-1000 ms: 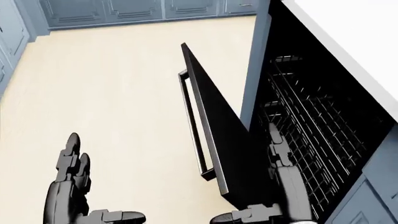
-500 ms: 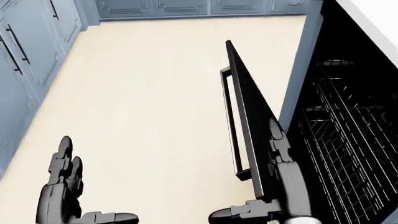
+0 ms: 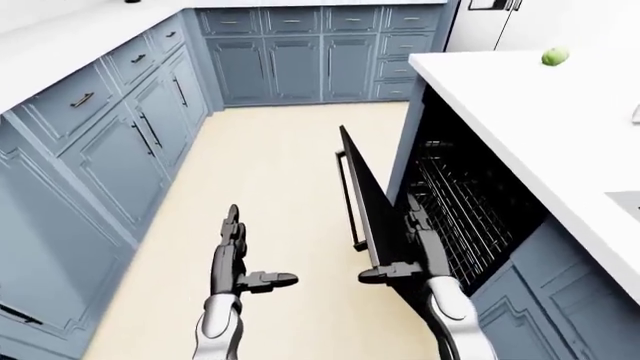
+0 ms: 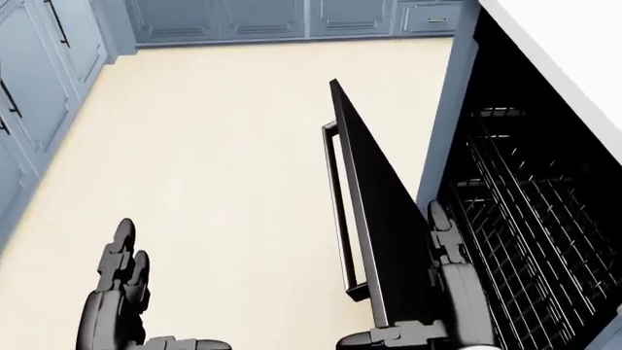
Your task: Close the dishwasher door
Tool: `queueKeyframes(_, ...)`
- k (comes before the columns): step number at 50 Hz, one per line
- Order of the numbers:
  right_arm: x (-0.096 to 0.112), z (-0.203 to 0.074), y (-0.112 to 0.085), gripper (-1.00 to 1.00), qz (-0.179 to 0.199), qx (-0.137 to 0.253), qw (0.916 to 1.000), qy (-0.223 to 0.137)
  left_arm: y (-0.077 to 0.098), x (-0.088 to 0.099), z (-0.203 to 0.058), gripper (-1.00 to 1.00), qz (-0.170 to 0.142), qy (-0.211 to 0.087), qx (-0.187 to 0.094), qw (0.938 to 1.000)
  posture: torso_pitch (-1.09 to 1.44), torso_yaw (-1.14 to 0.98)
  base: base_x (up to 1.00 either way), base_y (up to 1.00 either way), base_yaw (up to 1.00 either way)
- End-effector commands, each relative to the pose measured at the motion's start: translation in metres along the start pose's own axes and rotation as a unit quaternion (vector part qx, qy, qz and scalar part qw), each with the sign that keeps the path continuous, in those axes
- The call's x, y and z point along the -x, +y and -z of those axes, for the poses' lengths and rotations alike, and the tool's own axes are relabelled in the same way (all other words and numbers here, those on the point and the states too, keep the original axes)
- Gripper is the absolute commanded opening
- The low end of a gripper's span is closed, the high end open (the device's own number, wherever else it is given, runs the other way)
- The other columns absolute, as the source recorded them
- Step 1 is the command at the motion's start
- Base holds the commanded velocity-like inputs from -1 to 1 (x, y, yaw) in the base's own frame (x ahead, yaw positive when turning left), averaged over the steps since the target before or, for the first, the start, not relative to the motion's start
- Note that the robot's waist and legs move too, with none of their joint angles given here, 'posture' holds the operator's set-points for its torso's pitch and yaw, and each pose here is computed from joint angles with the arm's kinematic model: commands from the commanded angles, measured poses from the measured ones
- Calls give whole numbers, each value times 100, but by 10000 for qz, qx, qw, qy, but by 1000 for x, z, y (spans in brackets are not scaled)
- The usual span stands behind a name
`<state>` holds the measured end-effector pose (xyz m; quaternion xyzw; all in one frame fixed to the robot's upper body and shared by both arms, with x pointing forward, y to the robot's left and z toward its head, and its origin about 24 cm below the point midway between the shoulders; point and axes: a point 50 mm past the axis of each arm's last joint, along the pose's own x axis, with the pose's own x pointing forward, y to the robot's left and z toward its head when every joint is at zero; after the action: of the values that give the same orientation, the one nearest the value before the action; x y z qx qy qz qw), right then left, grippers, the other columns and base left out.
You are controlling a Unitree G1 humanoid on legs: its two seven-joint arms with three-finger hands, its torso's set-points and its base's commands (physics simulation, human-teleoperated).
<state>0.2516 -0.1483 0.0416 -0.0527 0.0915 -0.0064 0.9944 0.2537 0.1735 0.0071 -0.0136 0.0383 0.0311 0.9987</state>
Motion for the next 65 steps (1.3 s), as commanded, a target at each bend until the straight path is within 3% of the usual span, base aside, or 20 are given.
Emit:
queueKeyframes(1, -1, -22, 5, 100, -110, -39, 9984, -559, 4, -6, -23, 100, -76, -569, -41, 9983, 0, 0, 16, 0, 0)
queueKeyframes(22, 1, -27, 4, 100, -95, -3, 9981, -601, 5, -6, -23, 100, -77, -551, -30, 9984, 0, 0, 15, 0, 0)
queueKeyframes(28, -1, -41, 8, 100, -139, 19, 9971, -752, 6, -6, -22, 100, -89, -540, -26, 9985, 0, 0, 2, 0, 0)
queueKeyframes(33, -15, -58, 12, 100, 121, 126, 9971, -740, 7, -7, -20, 100, -101, -525, -22, 9986, 0, 0, 0, 0, 0)
queueKeyframes(36, -21, -67, 17, 100, 76, 146, 9967, -792, 8, -7, -20, 100, -107, -518, -21, 9986, 0, 0, 0, 0, 0)
queueKeyframes(43, -33, -80, 33, 100, -43, 126, 9963, -848, 11, -10, -19, 100, -148, -500, -4, 9986, 0, 0, 0, 0, 0)
queueKeyframes(53, -53, -79, 77, 100, -674, 216, 9949, -719, 14, -11, -20, 100, -176, -499, 11, 9986, 0, 0, 0, 0, 0)
queueKeyframes(65, -73, -44, 129, 100, -1438, 362, 9884, -329, 15, -11, -20, 100, -192, -502, 24, 9986, 0, 0, 0, 0, 0)
